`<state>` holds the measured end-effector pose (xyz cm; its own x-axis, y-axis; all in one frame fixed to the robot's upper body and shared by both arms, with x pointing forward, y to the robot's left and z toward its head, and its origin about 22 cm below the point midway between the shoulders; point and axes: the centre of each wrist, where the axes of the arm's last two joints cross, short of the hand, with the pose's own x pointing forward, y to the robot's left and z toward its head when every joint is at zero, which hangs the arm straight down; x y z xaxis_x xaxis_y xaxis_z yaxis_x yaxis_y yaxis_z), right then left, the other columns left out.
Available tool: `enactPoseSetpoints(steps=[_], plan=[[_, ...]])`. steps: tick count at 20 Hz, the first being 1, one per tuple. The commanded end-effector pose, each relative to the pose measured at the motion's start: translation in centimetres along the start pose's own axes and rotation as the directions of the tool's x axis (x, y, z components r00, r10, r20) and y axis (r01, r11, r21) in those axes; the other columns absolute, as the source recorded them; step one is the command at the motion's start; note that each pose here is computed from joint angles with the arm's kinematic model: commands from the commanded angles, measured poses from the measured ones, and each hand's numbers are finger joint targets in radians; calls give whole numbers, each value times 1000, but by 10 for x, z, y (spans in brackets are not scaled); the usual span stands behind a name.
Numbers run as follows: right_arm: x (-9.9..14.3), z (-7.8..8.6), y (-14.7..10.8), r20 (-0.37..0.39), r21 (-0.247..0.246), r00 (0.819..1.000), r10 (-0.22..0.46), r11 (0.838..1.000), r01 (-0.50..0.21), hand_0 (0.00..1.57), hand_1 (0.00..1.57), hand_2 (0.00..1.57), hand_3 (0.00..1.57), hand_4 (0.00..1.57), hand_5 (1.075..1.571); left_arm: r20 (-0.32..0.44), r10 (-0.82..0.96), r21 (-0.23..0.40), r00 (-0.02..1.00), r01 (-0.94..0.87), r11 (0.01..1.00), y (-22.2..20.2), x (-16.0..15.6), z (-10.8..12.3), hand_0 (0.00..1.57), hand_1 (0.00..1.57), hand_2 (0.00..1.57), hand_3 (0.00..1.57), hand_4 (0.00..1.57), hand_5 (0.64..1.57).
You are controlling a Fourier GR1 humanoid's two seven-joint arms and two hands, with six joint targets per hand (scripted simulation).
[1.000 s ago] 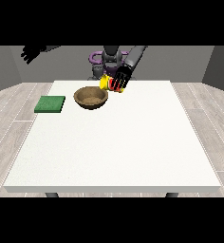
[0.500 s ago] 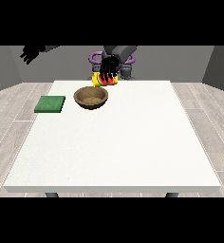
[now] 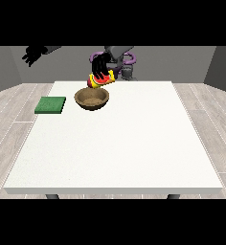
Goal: Pick the cup and pour the ball into the bowl, then pick the bowl and place it on the pad
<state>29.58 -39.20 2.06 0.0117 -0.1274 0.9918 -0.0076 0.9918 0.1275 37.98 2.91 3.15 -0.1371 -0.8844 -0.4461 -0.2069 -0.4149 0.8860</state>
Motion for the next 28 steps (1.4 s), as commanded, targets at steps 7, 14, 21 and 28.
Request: enactPoseSetpoints(steps=[7,14,21,28], plan=[[-17,14,6,-96,-38,995,7,999,-10,0,0,0,50,713,1548,-44,179,25,983,-178,984,13,-25,-1,319,319,1496,1545,1105,1570],[-27,22,2,-77,-159,997,-7,987,-5,0,0,0,132,777,1559,-143,810,199,568,-786,586,24,-112,-12,635,635,936,669,1285,1545],[-53,30,19,-120,-214,993,-13,977,-13,0,0,0,0,774,1556,-81,994,276,-69,-960,-44,38,-194,-12,0,0,0,0,1065,1571],[-85,34,44,-79,-280,995,-57,959,33,0,0,0,0,730,1566,64,958,132,-278,-950,-284,28,-292,6,0,0,0,0,1058,1561]])
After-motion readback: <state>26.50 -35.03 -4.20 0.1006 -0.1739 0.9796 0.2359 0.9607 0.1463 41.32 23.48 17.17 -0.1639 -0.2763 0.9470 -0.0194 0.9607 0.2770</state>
